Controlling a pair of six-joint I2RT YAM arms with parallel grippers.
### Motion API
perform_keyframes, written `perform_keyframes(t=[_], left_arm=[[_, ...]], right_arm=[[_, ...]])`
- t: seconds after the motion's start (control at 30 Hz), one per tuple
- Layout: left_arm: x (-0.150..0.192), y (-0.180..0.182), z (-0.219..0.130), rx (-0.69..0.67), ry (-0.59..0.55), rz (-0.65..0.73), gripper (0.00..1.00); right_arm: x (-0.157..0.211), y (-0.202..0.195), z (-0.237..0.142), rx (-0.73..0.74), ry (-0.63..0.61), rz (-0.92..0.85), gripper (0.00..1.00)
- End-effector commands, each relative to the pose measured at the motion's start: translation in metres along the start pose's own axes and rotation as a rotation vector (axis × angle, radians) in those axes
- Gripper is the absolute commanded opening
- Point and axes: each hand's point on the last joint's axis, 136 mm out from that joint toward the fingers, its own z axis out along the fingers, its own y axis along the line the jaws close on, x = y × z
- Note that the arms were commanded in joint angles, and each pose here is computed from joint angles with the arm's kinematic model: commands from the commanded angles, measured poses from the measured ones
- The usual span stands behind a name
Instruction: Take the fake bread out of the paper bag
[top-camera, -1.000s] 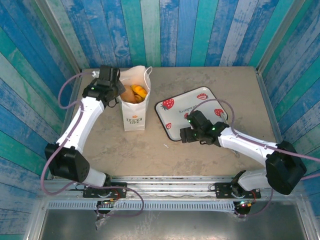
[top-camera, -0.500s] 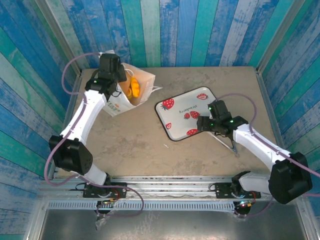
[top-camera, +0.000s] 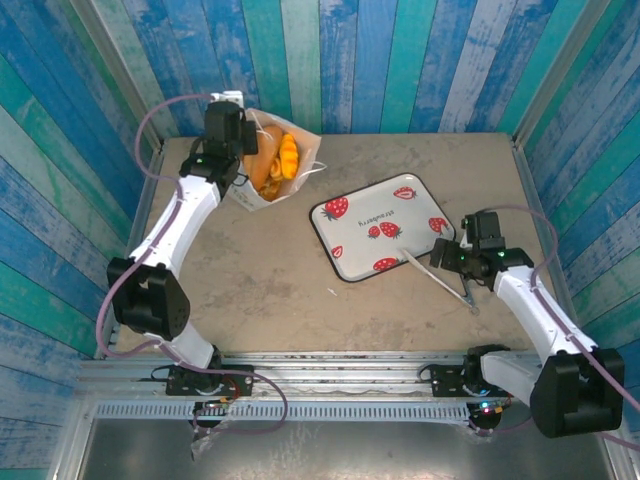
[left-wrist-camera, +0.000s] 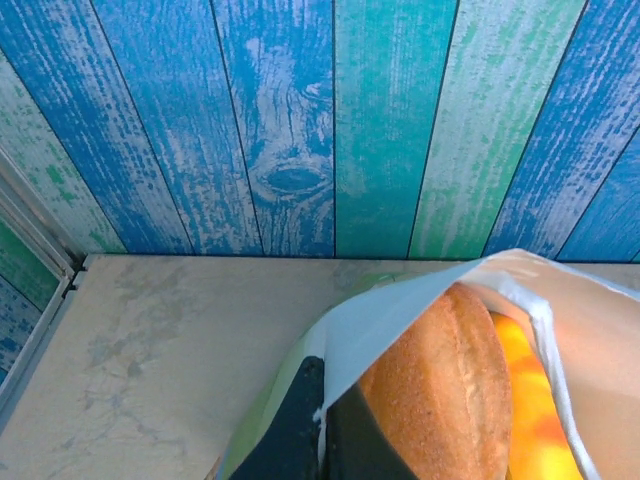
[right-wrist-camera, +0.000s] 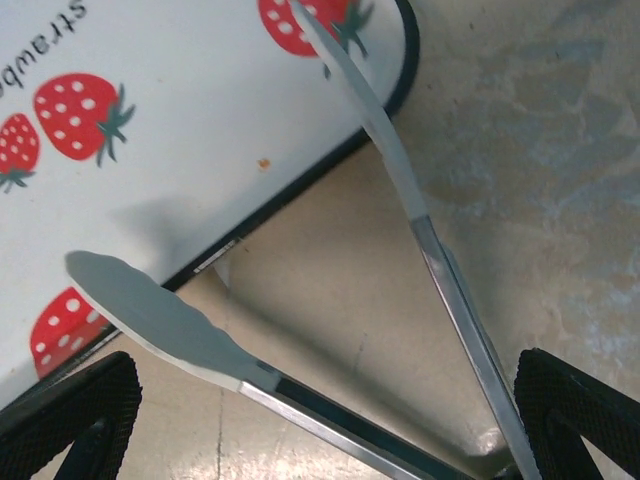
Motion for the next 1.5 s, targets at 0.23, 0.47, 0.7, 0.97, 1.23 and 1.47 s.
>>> perform_keyframes(t=[0.23, 0.47, 0.7, 0.97, 1.23, 1.47], left_arm=[[-0.024, -0.012, 0.021, 0.031, -0.099, 0.023, 0.02], [-0.009, -0.018, 0.014, 0.081, -0.086, 0.049, 0.03], [0.004, -0.026, 0.005, 0.147, -0.078, 0.048, 0.04], [0.004, -0.029, -0.001, 0.171, -0.080, 0.023, 0.04], [0.007, -0.037, -0.011, 0.239, -0.098, 0.029, 0.06], [0.007, -0.043, -0.019, 0.285, -0.113, 0.008, 0.06]], right_arm=[[0.021, -0.024, 0.016, -0.068, 0.073, 0.117, 1.00], [0.033, -0.016, 0.031, -0.171, 0.138, 0.141, 1.00], [0.042, -0.005, 0.034, -0.242, 0.174, 0.124, 1.00], [0.054, 0.012, 0.029, -0.315, 0.192, 0.088, 1.00], [0.071, 0.021, 0.032, -0.169, 0.189, -0.034, 1.00], [0.071, 0.027, 0.035, -0.077, 0.171, -0.101, 1.00]])
